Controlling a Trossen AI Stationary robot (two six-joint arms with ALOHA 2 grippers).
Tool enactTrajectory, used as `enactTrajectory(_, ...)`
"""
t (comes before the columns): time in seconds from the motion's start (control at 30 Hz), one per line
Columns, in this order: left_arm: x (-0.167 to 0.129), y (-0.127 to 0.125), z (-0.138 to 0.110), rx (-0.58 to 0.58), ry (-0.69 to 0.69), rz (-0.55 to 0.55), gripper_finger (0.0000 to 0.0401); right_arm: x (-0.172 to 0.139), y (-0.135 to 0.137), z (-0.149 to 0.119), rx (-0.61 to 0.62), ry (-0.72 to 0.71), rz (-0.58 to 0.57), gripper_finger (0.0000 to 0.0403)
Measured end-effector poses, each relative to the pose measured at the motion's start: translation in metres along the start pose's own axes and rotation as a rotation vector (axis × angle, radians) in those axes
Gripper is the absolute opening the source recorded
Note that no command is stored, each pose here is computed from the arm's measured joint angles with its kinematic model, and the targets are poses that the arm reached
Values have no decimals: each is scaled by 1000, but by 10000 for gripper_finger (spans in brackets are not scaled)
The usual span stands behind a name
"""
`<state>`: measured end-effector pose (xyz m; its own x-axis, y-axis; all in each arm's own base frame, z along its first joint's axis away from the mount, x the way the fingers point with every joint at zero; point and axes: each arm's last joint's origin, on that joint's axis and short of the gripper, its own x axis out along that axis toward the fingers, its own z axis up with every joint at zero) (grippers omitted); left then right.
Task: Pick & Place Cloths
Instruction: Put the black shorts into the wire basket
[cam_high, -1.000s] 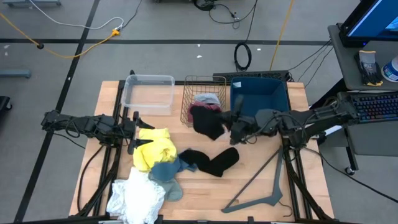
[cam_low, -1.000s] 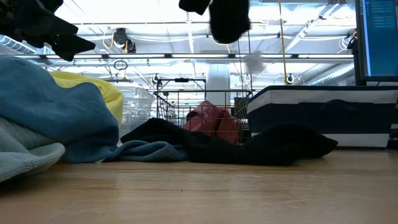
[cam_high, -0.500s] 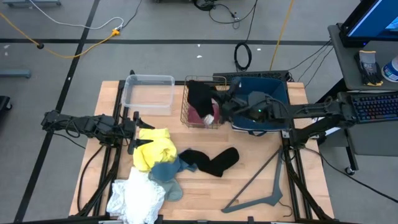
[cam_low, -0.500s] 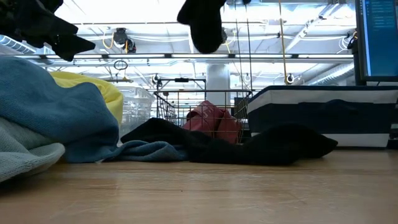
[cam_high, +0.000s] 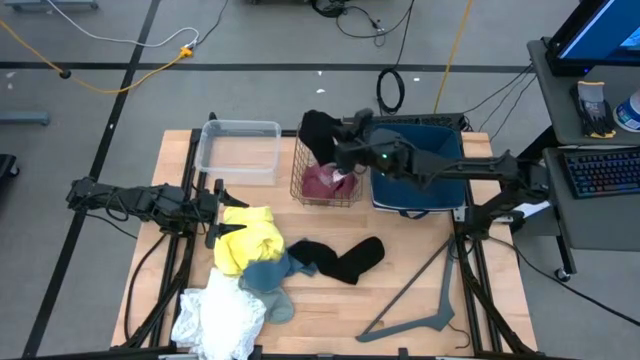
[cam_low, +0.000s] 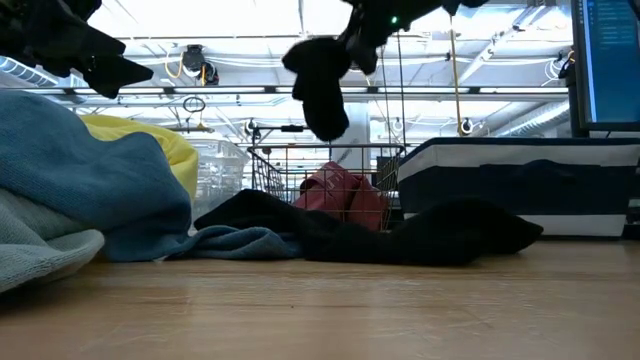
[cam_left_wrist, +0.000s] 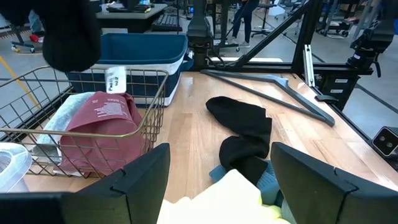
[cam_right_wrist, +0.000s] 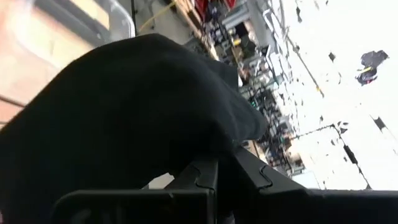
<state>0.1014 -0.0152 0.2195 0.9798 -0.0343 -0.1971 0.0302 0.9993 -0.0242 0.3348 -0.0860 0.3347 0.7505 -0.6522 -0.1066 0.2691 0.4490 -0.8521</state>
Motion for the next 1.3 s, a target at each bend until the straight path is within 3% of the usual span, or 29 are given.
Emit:
enactTrajectory(0.5,0,0,0,3,2,0,282,20,11,-20,74,91,41,6)
enactTrajectory(0.97,0,-1,0,-3,3,-25,282,61,84,-55,20,280,241,9)
enactTrajectory(1.3,0,-1,0,-2,3,-27,282,64,99,-69,95,391,301,43)
